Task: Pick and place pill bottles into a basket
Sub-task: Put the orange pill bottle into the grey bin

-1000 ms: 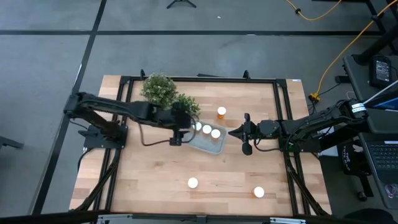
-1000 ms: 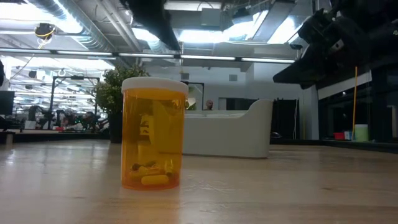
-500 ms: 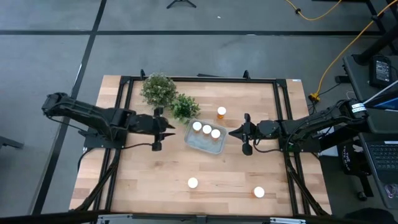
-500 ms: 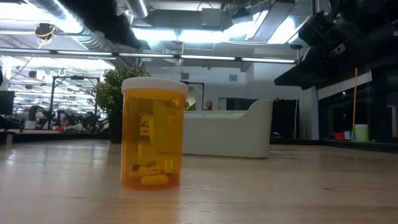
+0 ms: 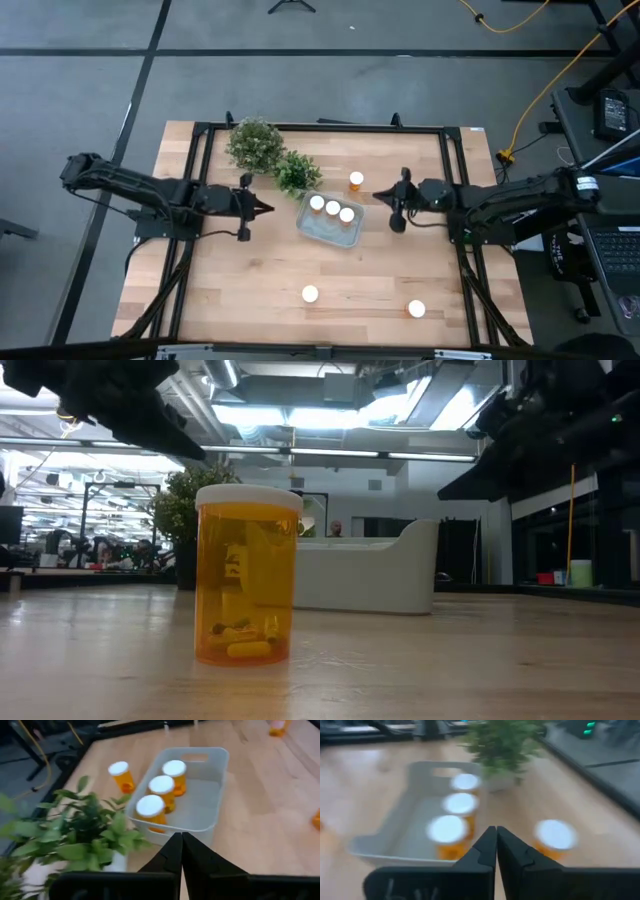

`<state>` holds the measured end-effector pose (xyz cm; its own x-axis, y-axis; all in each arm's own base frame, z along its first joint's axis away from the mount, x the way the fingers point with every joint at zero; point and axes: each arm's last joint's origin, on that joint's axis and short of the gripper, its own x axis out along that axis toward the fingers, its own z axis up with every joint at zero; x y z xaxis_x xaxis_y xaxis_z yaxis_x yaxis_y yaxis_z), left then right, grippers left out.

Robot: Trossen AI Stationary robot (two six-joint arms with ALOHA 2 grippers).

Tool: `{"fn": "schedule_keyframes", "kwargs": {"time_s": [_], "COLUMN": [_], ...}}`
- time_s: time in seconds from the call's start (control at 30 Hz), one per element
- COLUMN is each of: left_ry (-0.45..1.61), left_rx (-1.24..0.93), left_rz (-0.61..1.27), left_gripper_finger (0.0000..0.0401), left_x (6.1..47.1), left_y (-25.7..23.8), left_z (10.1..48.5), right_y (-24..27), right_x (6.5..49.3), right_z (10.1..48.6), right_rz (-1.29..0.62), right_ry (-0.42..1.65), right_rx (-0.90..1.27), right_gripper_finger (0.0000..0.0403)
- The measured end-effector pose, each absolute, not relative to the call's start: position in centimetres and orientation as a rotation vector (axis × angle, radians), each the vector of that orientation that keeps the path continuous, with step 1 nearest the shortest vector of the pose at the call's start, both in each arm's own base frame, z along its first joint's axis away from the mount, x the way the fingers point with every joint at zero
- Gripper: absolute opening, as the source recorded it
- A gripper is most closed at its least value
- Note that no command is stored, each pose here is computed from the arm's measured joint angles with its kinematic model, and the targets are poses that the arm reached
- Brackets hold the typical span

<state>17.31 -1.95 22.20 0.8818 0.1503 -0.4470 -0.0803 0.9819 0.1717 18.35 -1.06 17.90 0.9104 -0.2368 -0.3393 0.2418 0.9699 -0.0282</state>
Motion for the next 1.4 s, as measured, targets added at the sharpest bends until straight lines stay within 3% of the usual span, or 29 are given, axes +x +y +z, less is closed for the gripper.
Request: {"fn": "schedule_keyframes", "kwargs": {"time_s": [0.13,0.4,0.87,1.03,1.4], "left_ry": [0.437,0.406,0.409,0.409,0.405], "left_rx": [0.129,0.138,0.112,0.11,0.081], "left_rz": [0.179,0.253,0.269,0.269,0.255], "left_gripper_finger": [0.0002,0.0002,0.0003,0.0003,0.0007], "left_x": [16.7,16.7,16.6,16.6,16.6], "left_y": [-0.9,1.0,2.0,2.0,2.0], "left_z": [22.5,22.9,22.9,22.9,22.9], "right_y": [-3.0,-5.4,-5.8,-5.7,-6.0], "right_x": [17.6,16.5,16.4,16.4,17.2], "right_z": [18.3,17.6,17.0,17.0,15.1], "right_rz": [-0.297,-0.251,-0.227,-0.2,-0.204], "right_ry": [0.359,0.434,0.482,0.478,0.592], "right_rx": [-0.045,0.032,0.089,0.118,0.124], "right_gripper_finger": [0.0028,0.0037,0.0044,0.0091,0.025]}}
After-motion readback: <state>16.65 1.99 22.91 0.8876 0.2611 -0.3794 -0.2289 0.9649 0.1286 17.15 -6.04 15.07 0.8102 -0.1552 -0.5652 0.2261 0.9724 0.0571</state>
